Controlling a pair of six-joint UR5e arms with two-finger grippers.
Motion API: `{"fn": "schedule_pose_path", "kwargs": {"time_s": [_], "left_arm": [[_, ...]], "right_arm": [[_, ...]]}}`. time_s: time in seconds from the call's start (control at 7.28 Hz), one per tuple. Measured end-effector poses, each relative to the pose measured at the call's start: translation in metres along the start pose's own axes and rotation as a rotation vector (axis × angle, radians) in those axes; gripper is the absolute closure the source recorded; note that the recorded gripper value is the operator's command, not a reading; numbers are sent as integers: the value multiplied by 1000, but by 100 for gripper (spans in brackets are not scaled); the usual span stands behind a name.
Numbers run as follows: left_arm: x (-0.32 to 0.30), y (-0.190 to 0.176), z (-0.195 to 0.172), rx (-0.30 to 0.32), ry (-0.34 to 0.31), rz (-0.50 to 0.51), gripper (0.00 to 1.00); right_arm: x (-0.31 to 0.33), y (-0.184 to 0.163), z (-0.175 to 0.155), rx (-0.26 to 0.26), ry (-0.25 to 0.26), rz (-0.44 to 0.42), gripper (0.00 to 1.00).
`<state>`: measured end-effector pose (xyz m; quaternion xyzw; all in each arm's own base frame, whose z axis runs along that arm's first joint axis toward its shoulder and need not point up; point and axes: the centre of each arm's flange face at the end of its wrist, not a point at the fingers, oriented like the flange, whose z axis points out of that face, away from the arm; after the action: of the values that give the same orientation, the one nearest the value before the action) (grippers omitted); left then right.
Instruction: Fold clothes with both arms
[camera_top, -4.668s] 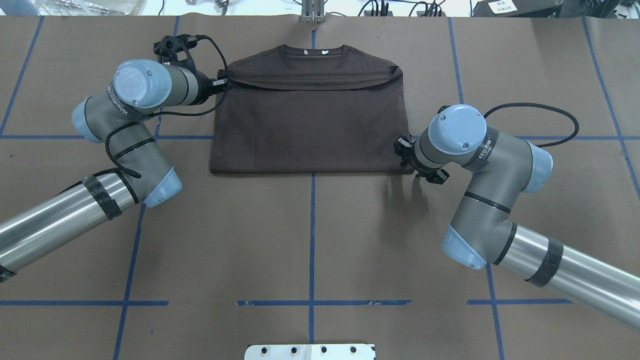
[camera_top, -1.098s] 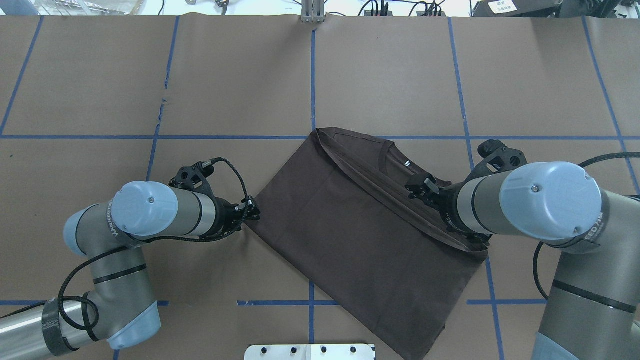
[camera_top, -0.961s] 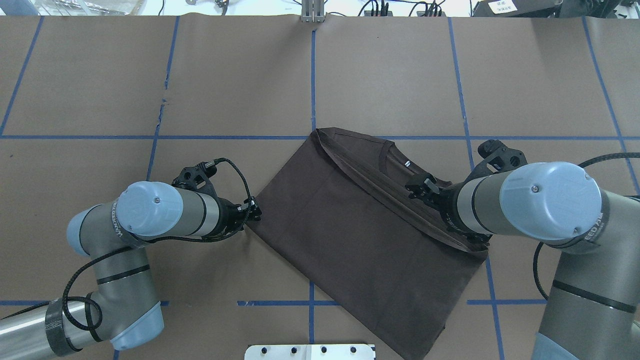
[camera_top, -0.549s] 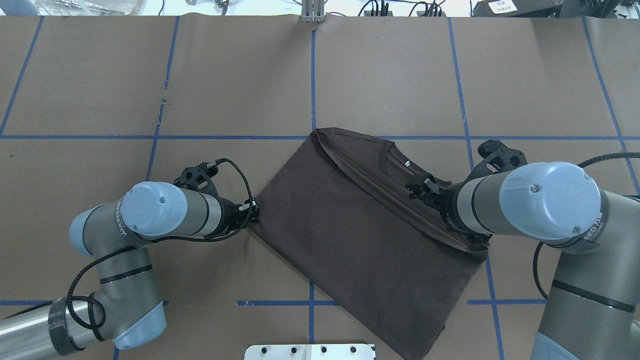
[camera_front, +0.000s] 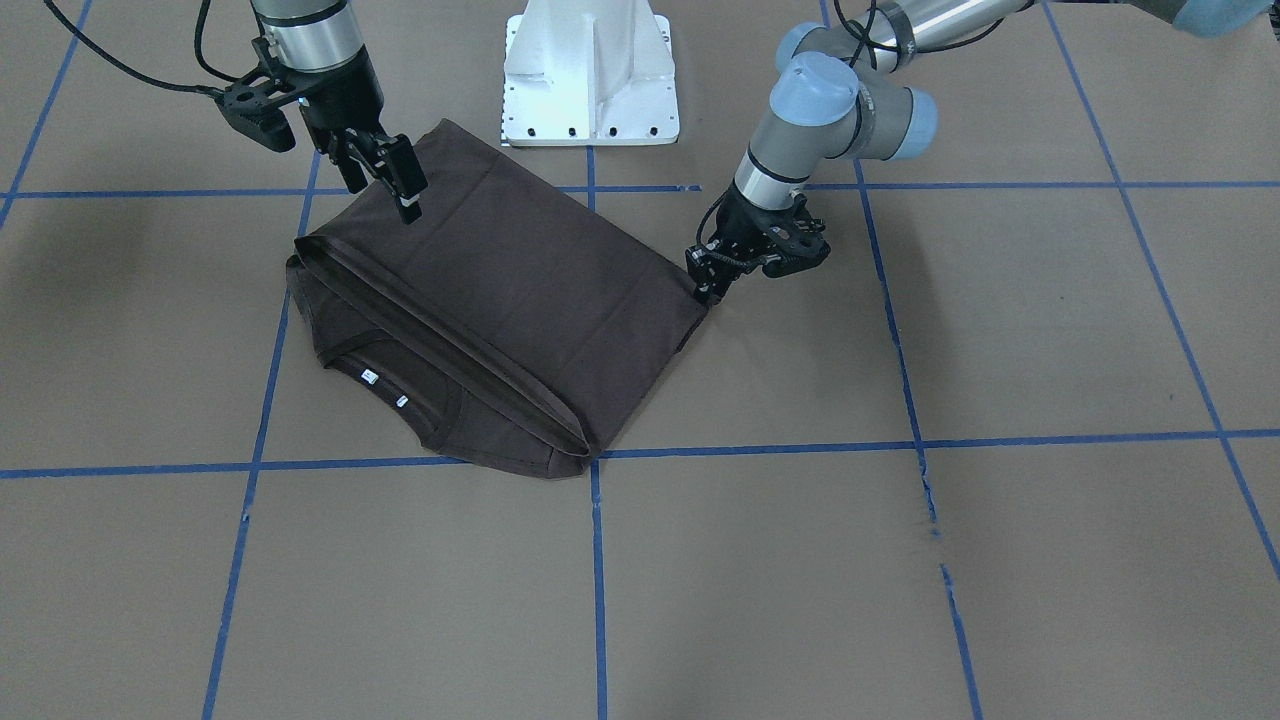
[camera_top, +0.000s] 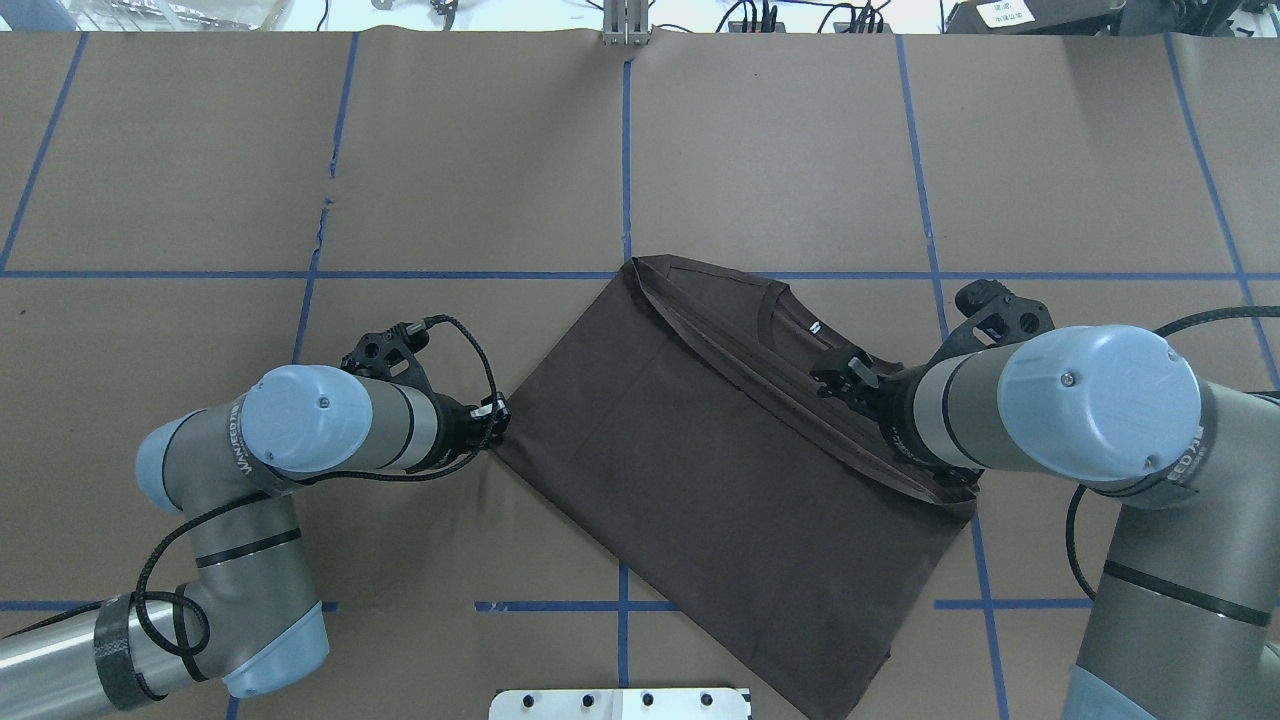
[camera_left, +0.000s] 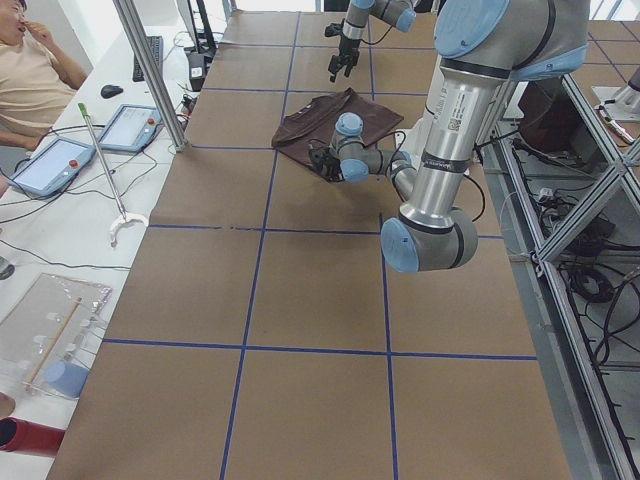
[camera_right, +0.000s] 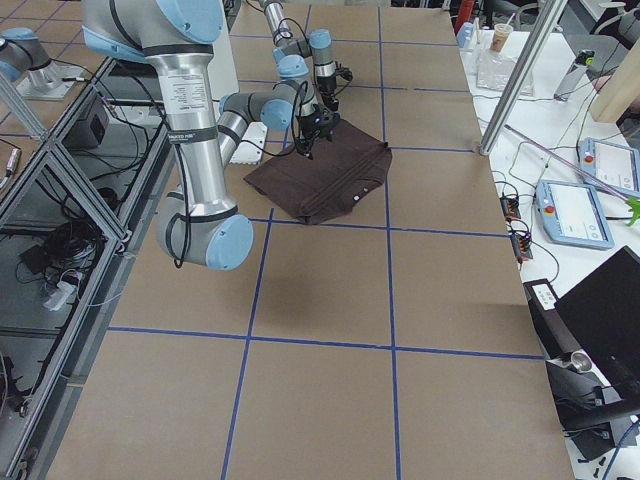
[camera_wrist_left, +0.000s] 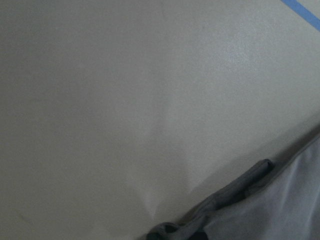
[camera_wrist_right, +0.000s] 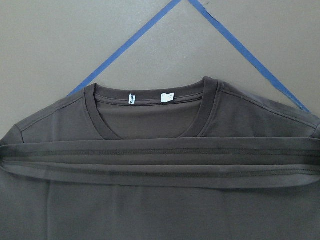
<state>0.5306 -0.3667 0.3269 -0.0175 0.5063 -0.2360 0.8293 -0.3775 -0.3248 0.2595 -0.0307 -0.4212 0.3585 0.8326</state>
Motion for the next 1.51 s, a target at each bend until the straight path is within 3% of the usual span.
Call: {"fn": "schedule_pose_path", "kwargs": {"time_s": [0.27, 0.55, 0.96, 1.37, 1.51], "left_arm": [[1, -3, -3, 5, 3, -1, 100], [7, -30, -16, 55, -33, 25, 100], [51, -154, -34, 213, -37, 125, 100], [131, -253, -4, 304, 21, 101, 100], [143, -276, 5, 321, 36, 95, 53]], "right_arm": [[0, 0, 0, 0, -1, 0, 0], [-2, 0, 0, -3, -12, -1, 0], [-27, 7, 19, -42, -136, 1, 0], [-45, 15, 15, -63, -186, 30, 0], [-47, 16, 13, -71, -197, 55, 0]]}}
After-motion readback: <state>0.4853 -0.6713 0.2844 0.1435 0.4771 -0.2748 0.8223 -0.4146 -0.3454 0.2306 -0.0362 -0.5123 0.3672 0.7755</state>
